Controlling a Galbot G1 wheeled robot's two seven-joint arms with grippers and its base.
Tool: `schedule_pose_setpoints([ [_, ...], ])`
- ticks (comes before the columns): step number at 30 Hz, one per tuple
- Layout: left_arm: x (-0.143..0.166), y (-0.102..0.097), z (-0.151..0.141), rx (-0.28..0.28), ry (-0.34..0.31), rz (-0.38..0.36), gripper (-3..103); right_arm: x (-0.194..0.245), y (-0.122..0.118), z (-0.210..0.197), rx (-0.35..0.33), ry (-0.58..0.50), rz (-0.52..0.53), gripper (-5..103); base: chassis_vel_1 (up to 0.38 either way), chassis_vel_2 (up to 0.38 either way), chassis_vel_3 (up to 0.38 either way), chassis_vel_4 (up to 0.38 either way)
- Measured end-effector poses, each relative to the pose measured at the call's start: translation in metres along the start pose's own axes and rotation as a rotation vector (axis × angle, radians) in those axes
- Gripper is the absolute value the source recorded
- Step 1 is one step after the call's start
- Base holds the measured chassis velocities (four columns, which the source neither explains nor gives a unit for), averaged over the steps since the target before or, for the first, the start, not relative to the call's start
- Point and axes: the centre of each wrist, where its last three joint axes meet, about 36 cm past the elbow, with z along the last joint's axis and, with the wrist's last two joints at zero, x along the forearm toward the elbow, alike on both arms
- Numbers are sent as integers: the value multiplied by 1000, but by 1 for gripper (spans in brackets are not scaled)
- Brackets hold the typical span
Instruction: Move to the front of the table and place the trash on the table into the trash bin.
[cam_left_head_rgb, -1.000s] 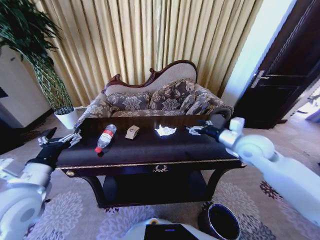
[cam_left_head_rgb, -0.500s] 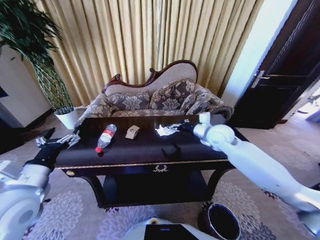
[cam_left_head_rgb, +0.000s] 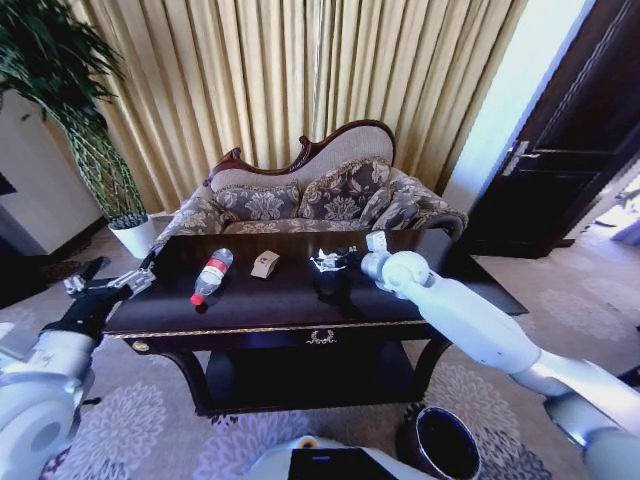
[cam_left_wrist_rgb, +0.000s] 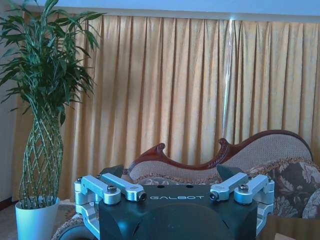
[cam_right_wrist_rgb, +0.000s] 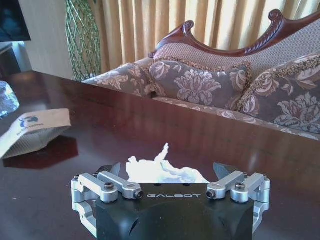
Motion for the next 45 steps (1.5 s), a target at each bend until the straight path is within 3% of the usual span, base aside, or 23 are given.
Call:
schedule_pose_setpoints([
  [18,1,0,0,0,0,-6,100,-3,-1,-1,21,79,9,103,0,0,0,0],
  [20,1,1,0,1,-1,-6,100,-3,-2,-1,20,81,12,99,0,0,0,0],
  [22,1,1,0,1,-1,-7,100,-3,-4,-1,19,83,16,95,0,0,0,0],
  [23,1,1,0,2,-1,-9,100,-2,-6,-1,20,85,21,84,0,0,0,0],
  [25,1,1,0,3,-1,-9,100,-2,-7,-1,20,86,23,84,0,0,0,0],
  [27,1,1,1,3,-1,-10,100,-1,-8,0,21,87,26,73,0,0,0,0],
  [28,1,1,1,3,-1,-10,100,-1,-8,0,21,87,26,73,0,0,0,0],
  [36,1,1,0,-3,-3,-3,100,3,-13,2,21,92,35,35,0,0,0,0],
  [38,1,1,0,-4,-4,-2,100,4,-13,2,21,92,36,35,0,0,0,0],
  [44,1,1,0,-3,-4,3,100,7,-13,2,19,87,36,8,0,0,0,0],
  [45,1,1,0,-3,-4,3,100,7,-13,2,19,87,36,8,0,0,0,0],
])
